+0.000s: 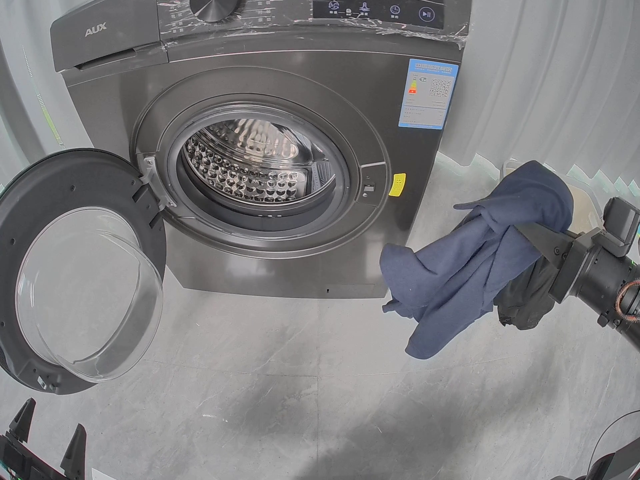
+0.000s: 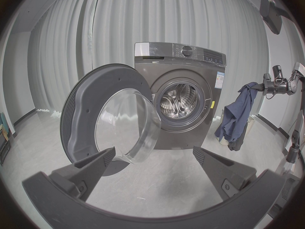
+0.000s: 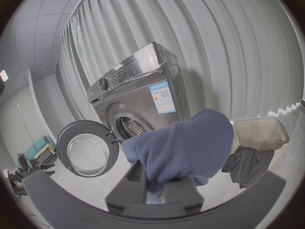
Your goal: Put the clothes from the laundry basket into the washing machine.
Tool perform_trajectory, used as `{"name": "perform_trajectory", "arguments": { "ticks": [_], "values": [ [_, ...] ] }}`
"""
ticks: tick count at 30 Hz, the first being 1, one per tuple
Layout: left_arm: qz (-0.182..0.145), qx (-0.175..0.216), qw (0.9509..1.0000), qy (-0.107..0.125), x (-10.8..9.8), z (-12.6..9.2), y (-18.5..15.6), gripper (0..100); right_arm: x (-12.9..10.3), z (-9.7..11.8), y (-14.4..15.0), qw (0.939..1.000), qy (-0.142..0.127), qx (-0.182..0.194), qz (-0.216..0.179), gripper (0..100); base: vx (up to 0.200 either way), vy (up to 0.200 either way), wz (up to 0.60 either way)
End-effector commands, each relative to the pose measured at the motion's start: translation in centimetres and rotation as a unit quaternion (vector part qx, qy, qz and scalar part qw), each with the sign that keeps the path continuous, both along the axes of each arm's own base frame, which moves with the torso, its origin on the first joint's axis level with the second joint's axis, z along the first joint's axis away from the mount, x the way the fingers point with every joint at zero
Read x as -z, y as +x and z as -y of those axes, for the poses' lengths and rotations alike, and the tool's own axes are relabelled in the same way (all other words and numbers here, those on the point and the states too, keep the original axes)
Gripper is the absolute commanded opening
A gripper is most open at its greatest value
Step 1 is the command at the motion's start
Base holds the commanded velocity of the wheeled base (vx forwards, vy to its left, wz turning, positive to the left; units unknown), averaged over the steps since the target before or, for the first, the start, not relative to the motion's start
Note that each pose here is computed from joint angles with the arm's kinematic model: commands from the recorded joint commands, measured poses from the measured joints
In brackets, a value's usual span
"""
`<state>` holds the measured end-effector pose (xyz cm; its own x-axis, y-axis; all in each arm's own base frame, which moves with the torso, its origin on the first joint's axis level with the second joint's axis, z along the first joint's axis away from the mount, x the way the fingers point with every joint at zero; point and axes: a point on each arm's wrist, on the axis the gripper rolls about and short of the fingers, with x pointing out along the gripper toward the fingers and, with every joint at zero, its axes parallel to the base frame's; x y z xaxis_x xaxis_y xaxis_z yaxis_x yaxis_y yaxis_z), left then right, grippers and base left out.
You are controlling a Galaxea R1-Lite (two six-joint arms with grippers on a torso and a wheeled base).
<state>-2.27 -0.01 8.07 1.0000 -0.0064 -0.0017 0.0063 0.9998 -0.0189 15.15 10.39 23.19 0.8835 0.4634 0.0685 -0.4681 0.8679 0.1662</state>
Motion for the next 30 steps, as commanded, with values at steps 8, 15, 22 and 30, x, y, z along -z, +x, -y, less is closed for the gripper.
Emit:
{"name": "perform_trajectory", "arguments": {
  "ticks": [8,15,22,30],
  "values": [
    [0.001,0.000,1.0000,0.000,0.5,0.0,0.0,100,0.5,0.0,0.6,0.9999,-0.007,0.010,-0.010,0,0.000,0.000,0.00],
    [0.001,0.000,1.0000,0.000,0.5,0.0,0.0,100,0.7,-0.1,0.7,0.9998,-0.006,0.008,-0.016,0,0.000,0.200,0.00],
    [0.001,0.000,1.0000,-0.001,0.5,0.0,0.0,100,0.8,-0.1,0.7,0.9998,-0.006,0.010,-0.017,0,0.000,0.143,0.00],
    [0.001,0.000,1.0000,-0.001,0.5,0.0,0.0,100,1.3,-0.1,0.5,0.9996,-0.013,0.005,-0.023,0,0.000,0.000,0.00]
  ]
}}
